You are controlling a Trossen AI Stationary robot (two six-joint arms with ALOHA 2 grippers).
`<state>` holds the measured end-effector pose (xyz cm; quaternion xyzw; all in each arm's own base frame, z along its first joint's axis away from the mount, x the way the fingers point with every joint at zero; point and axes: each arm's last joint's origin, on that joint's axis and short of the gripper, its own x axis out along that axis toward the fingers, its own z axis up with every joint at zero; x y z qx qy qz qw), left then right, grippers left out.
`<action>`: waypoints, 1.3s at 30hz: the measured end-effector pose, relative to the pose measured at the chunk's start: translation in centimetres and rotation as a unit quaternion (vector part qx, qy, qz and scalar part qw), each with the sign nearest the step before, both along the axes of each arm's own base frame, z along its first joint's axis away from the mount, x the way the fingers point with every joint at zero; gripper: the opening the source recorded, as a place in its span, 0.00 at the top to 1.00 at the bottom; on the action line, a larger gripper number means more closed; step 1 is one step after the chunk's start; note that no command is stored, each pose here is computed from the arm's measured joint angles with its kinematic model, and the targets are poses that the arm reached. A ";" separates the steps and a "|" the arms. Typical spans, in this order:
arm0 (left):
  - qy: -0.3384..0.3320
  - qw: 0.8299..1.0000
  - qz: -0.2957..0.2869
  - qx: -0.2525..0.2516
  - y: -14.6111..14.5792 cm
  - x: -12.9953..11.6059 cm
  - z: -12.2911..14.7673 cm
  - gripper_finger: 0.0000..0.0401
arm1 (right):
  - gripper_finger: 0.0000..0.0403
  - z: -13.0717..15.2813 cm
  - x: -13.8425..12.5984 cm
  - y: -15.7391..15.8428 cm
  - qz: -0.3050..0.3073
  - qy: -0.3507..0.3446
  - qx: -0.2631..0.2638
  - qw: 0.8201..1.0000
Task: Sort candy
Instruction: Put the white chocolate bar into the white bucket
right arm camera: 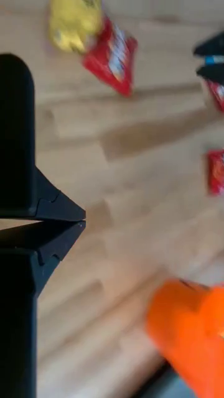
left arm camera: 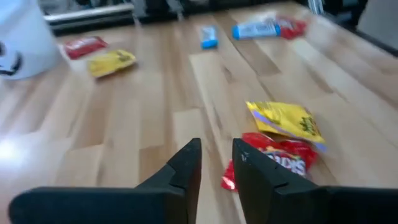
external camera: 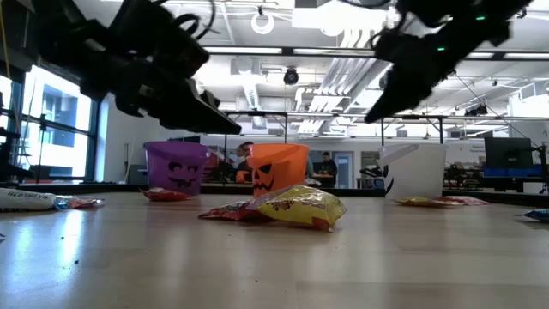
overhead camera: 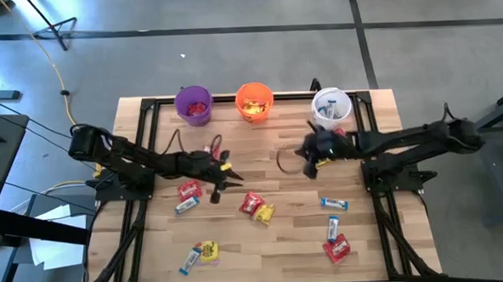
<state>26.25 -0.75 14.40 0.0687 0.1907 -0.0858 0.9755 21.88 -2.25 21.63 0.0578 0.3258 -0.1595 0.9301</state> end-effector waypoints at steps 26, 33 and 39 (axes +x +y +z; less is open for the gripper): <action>0.025 0.997 0.075 0.007 -0.4 1.2 0.9 0.90 | 0.81 -3.5 -6.5 15.1 -0.188 0.185 0.392 0.881; 0.025 0.997 0.075 0.007 -0.4 1.2 0.9 0.90 | 0.60 -6.6 -6.4 16.6 -0.287 0.287 0.404 0.820; 0.026 0.997 0.075 0.006 -0.4 1.2 0.9 0.90 | 0.53 -7.7 -6.0 17.0 -0.299 0.303 0.406 0.808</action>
